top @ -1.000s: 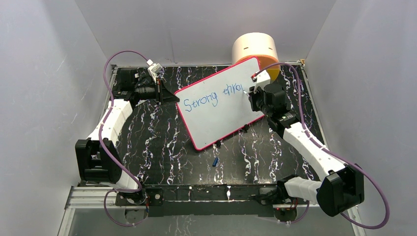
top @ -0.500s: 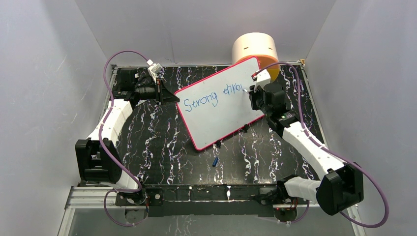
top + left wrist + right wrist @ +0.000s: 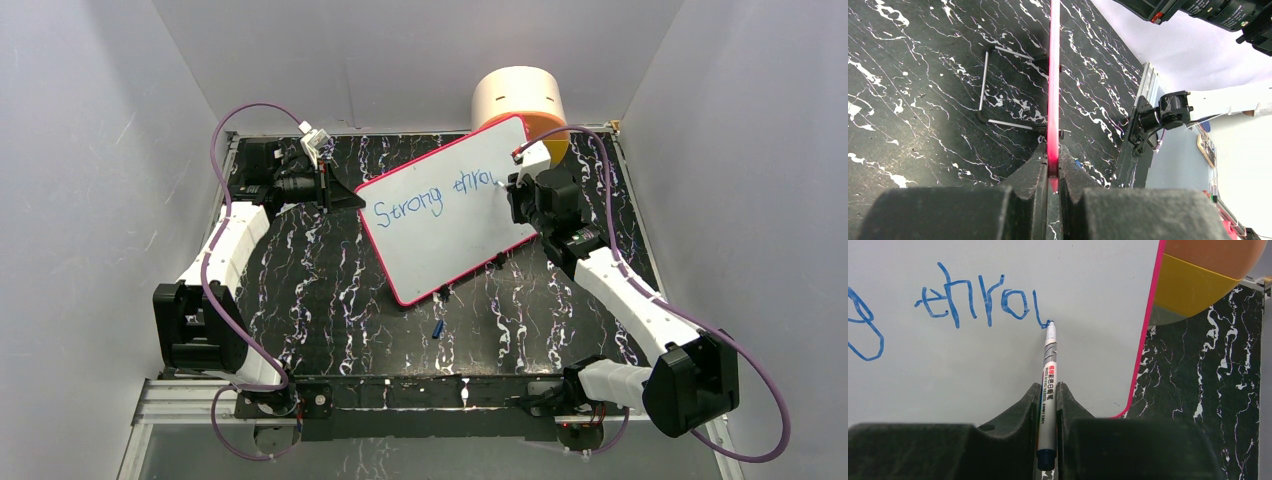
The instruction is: Write a sentence on the whiteboard
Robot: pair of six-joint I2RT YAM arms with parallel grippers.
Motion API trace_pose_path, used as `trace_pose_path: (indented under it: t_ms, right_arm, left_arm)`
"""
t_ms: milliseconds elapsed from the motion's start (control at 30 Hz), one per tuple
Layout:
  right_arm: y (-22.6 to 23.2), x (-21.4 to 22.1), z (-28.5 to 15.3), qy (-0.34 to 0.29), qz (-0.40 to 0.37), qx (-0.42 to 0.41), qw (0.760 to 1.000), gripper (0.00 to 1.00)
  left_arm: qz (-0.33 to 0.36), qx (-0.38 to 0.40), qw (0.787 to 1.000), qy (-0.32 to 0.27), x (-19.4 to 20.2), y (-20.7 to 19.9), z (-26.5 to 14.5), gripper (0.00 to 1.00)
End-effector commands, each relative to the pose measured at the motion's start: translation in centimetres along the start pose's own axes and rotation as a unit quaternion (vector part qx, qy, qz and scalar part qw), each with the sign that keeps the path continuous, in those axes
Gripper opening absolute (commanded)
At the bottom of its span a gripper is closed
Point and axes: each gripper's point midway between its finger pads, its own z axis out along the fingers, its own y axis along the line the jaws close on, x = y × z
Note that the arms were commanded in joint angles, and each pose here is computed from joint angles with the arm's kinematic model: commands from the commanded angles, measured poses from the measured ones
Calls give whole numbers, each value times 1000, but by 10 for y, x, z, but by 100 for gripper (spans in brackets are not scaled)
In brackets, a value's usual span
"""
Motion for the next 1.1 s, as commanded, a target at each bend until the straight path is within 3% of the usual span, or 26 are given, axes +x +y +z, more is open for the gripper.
trace_pose_path:
  t_ms: [0, 1067]
  right_arm:
    - [-8, -20, 2, -38, 5, 18, 999, 0]
    - [-10, -54, 3, -84, 2, 16, 996, 0]
  left_arm:
    - [12, 22, 1000, -6, -2, -16, -7, 0]
    - [13, 25, 1000, -6, -2, -18, -8, 0]
